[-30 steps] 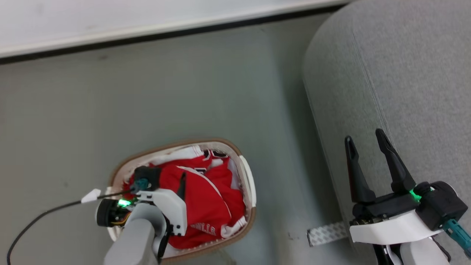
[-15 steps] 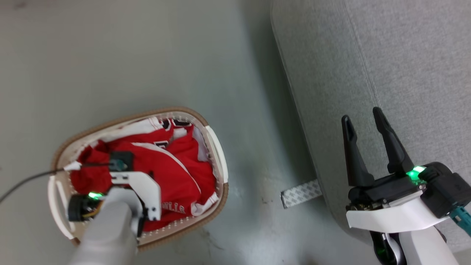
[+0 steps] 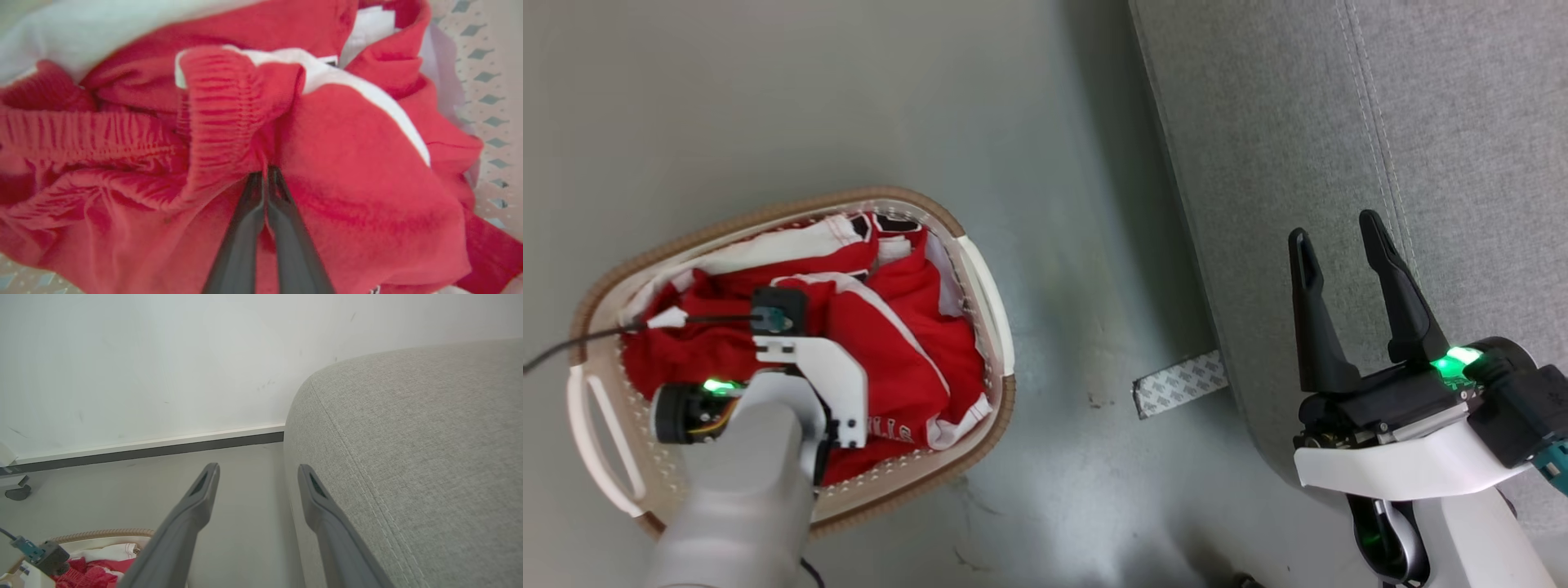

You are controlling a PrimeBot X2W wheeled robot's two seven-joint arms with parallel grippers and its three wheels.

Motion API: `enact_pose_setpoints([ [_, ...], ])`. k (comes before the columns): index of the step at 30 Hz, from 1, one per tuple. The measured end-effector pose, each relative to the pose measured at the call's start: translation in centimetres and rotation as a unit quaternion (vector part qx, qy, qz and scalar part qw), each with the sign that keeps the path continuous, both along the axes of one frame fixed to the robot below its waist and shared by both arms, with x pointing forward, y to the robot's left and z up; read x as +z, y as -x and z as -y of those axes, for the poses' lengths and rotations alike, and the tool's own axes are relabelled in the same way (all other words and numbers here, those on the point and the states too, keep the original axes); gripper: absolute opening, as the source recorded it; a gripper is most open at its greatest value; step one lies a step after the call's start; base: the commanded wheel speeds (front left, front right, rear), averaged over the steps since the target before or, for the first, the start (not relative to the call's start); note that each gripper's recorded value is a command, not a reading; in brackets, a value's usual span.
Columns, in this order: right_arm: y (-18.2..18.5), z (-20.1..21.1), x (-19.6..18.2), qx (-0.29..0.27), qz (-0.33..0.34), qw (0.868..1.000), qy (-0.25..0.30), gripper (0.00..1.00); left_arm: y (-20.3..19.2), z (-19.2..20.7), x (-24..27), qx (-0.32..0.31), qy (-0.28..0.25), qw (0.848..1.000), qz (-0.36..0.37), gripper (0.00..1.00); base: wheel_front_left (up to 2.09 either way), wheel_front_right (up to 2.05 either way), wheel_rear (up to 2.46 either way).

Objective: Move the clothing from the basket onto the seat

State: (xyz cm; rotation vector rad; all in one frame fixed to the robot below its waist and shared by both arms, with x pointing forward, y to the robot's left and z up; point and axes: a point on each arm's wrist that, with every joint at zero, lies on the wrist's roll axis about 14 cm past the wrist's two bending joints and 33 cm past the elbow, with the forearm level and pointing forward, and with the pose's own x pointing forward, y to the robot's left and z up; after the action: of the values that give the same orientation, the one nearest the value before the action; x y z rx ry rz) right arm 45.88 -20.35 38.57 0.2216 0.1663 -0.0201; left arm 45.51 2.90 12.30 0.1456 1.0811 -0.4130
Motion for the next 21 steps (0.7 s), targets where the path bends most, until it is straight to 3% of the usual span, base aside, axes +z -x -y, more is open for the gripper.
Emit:
enact_pose_setpoints([
  [9, 0.5, -0.9, 2.9, 0.015, 0.03, 0.999, 0.012, 1.0, 0.9, 1.1, 5.2, 0.024, 0.065, 0.997, 0.047, 0.0, 0.0, 0.0, 0.0],
  [21, 5.9, -2.2, 7.7, 0.021, 0.069, 0.997, 0.013, 1.0, 2.9, -1.6, 16.5, 0.089, 0.149, 0.974, 0.149, 0.0, 0.0, 0.0, 0.0],
])
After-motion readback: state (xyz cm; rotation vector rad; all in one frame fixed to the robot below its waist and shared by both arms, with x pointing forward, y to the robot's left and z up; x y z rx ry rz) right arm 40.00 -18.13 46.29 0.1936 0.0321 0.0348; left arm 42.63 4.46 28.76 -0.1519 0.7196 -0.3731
